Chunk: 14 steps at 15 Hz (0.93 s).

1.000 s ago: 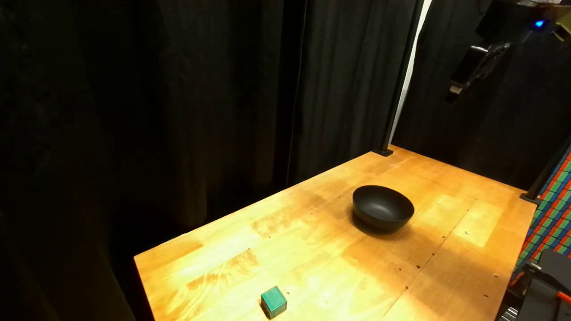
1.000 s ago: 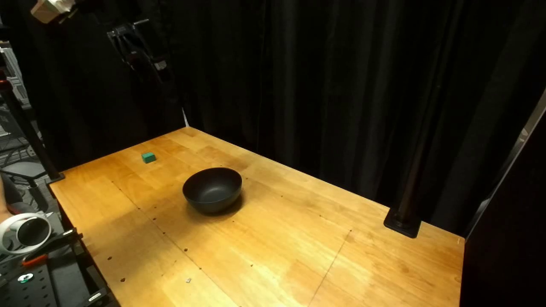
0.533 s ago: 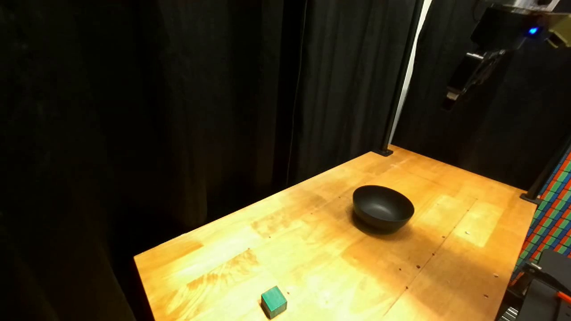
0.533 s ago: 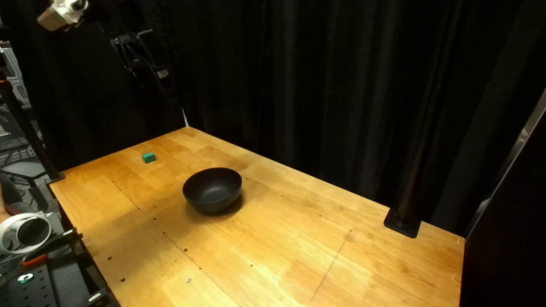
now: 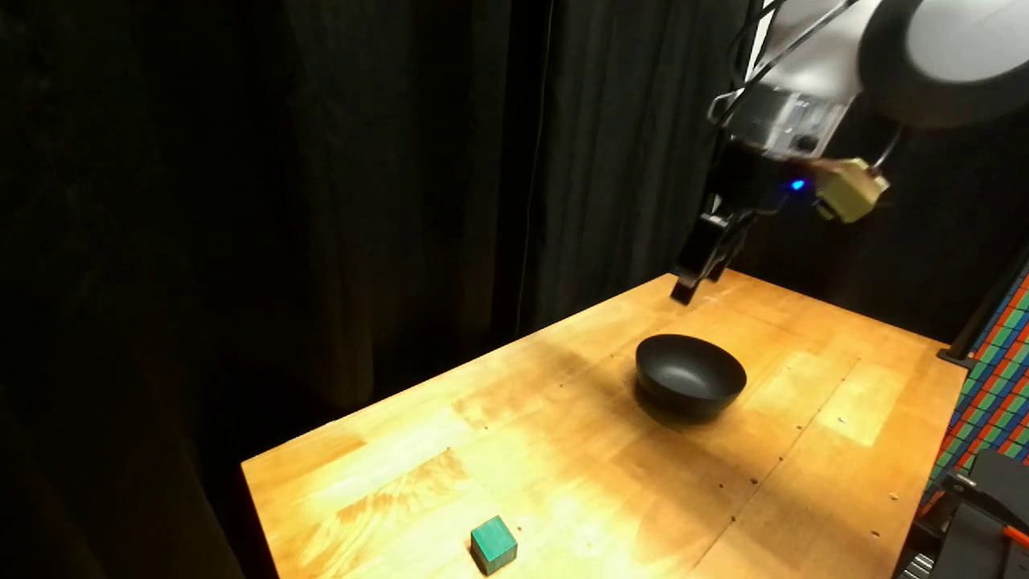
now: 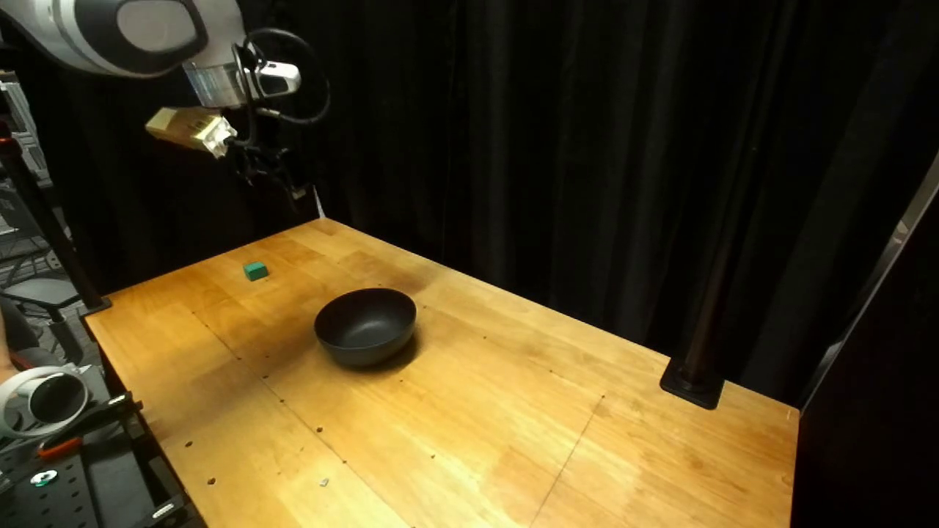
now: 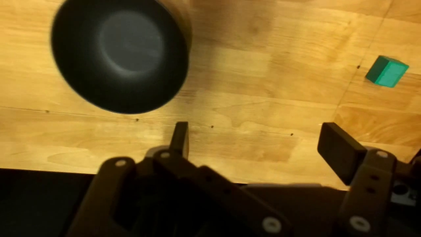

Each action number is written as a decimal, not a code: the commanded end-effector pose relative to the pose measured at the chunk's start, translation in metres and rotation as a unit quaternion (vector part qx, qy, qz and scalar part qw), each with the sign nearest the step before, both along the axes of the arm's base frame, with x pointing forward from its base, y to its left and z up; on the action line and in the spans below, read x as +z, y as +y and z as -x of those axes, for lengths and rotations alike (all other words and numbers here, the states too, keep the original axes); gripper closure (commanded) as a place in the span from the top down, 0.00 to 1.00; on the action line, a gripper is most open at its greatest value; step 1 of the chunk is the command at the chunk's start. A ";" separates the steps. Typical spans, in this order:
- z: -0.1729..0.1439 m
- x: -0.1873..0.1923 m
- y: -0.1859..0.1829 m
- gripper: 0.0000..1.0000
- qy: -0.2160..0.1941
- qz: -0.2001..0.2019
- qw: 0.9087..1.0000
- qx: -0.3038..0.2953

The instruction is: Put the green block in the bowl

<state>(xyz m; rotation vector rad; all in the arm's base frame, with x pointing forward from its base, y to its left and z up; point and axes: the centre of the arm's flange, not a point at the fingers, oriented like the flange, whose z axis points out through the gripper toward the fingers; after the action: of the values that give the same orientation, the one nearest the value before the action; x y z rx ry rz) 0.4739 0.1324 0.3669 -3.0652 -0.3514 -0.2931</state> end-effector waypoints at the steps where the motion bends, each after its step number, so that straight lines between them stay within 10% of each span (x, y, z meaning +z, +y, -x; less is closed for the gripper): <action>1: -0.036 -0.039 0.055 1.00 0.011 -0.061 0.998 0.024; 14: -0.038 -0.151 0.193 1.00 0.111 -0.175 0.973 0.098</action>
<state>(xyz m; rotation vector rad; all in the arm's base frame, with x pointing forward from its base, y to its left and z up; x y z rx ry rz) 0.5013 0.3026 0.2345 -2.7115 -0.4671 -0.0347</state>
